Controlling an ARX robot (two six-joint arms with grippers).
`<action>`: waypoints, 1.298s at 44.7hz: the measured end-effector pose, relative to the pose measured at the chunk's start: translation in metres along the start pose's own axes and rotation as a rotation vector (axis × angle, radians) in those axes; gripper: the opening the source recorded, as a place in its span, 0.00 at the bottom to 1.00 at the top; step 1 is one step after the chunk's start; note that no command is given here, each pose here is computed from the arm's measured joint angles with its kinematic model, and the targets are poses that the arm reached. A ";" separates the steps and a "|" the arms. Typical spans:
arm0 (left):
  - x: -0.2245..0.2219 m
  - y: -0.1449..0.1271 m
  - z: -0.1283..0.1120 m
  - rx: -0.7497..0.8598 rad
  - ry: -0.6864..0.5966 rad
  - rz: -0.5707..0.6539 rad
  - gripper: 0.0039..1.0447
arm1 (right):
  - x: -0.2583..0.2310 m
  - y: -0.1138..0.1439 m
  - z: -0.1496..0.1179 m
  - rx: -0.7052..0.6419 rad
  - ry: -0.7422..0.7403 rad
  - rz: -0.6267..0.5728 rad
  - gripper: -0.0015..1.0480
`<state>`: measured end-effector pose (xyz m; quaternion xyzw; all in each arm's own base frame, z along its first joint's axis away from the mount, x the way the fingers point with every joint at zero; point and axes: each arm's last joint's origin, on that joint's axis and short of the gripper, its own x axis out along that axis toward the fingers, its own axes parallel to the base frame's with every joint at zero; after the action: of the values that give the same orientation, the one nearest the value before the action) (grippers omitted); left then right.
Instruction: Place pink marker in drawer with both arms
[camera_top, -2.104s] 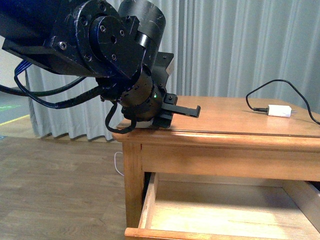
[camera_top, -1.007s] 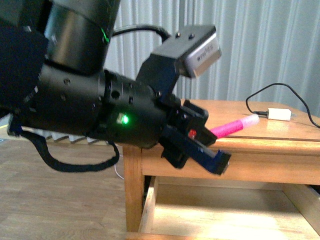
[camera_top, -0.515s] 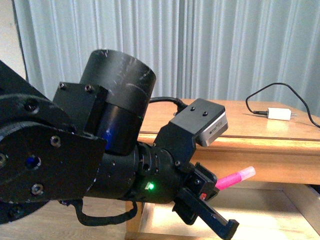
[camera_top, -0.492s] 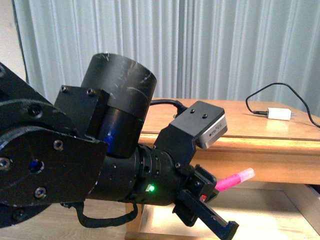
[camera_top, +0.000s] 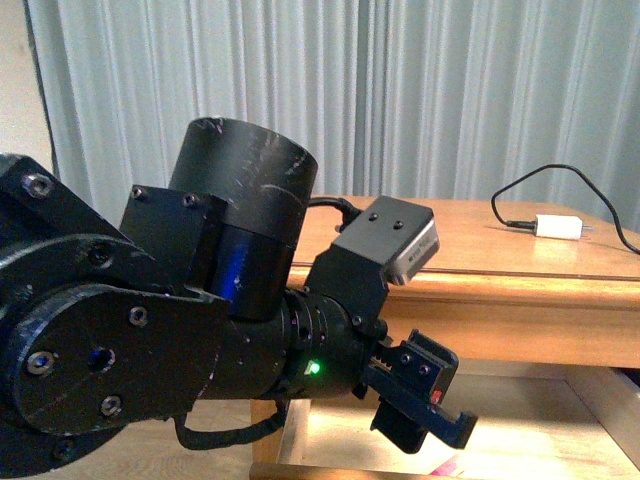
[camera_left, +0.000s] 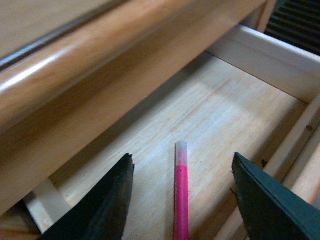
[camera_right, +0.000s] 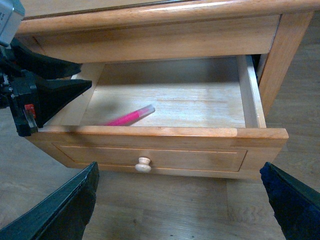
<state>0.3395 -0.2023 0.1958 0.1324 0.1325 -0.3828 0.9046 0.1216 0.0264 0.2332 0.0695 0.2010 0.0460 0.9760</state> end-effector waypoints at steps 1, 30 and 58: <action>-0.001 0.001 0.001 -0.003 -0.004 0.005 0.62 | 0.000 0.000 0.000 0.000 0.000 0.000 0.92; -0.182 0.004 0.016 -0.301 -0.305 0.468 0.94 | 0.000 0.000 0.000 0.000 0.000 0.000 0.92; -0.270 -0.035 -0.054 -0.430 -0.273 0.632 0.94 | 0.000 0.000 0.000 0.000 0.000 0.000 0.92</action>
<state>0.1251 -0.0294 0.2331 -0.0777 0.0412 -0.0636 0.9941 0.1216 0.0264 0.2332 0.0695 0.2010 0.0458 0.9760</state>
